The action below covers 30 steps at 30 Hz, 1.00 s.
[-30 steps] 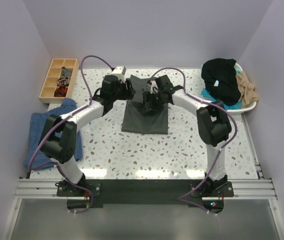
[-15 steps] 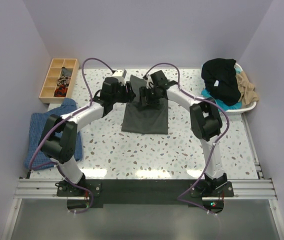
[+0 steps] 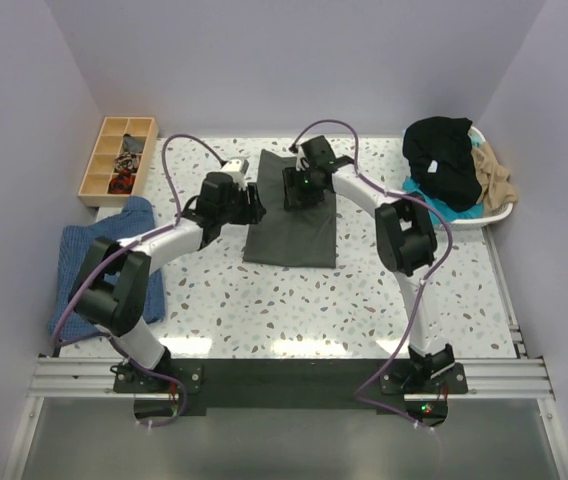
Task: Fold and stack the t-shirts
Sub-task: Fold the tshirt
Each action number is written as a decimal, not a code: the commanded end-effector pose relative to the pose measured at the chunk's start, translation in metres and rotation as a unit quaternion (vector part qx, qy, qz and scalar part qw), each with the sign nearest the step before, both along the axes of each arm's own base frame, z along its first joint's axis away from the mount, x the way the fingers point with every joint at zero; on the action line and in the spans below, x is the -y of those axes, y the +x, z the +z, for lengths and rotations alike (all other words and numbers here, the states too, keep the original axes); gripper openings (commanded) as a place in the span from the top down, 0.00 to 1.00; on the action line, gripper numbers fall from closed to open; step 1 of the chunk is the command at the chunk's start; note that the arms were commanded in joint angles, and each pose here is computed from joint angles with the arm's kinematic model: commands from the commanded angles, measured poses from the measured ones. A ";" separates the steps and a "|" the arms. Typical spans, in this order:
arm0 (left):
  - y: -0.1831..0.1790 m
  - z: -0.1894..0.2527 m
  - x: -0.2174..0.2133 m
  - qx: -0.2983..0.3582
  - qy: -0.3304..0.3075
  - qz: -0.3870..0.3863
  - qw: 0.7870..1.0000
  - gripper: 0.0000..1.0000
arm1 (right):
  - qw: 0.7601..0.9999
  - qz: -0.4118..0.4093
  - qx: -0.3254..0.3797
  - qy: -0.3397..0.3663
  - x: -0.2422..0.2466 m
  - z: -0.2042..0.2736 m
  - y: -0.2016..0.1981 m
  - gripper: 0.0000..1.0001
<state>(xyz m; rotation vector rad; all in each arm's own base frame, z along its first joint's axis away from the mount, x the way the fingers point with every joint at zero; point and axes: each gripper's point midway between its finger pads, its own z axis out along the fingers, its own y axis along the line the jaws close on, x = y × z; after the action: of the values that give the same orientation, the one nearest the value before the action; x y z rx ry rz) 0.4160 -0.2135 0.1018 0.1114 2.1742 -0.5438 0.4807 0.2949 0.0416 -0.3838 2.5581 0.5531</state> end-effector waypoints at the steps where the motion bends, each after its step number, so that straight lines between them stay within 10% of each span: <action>1: -0.009 0.036 -0.006 0.053 -0.021 0.015 0.998 0.40 | 0.994 -0.018 0.106 0.001 0.023 0.091 0.006 0.39; 30: -0.092 -0.067 -0.022 -0.058 -0.065 0.024 0.996 0.35 | 0.985 -0.135 -0.077 0.068 0.096 0.001 -0.160 0.37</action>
<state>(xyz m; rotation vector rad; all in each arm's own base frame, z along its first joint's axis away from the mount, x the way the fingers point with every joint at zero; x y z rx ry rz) 0.3253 -0.1818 0.0346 -0.0423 2.2688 -0.5970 0.3127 0.1799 0.0330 -0.0119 2.7108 0.5032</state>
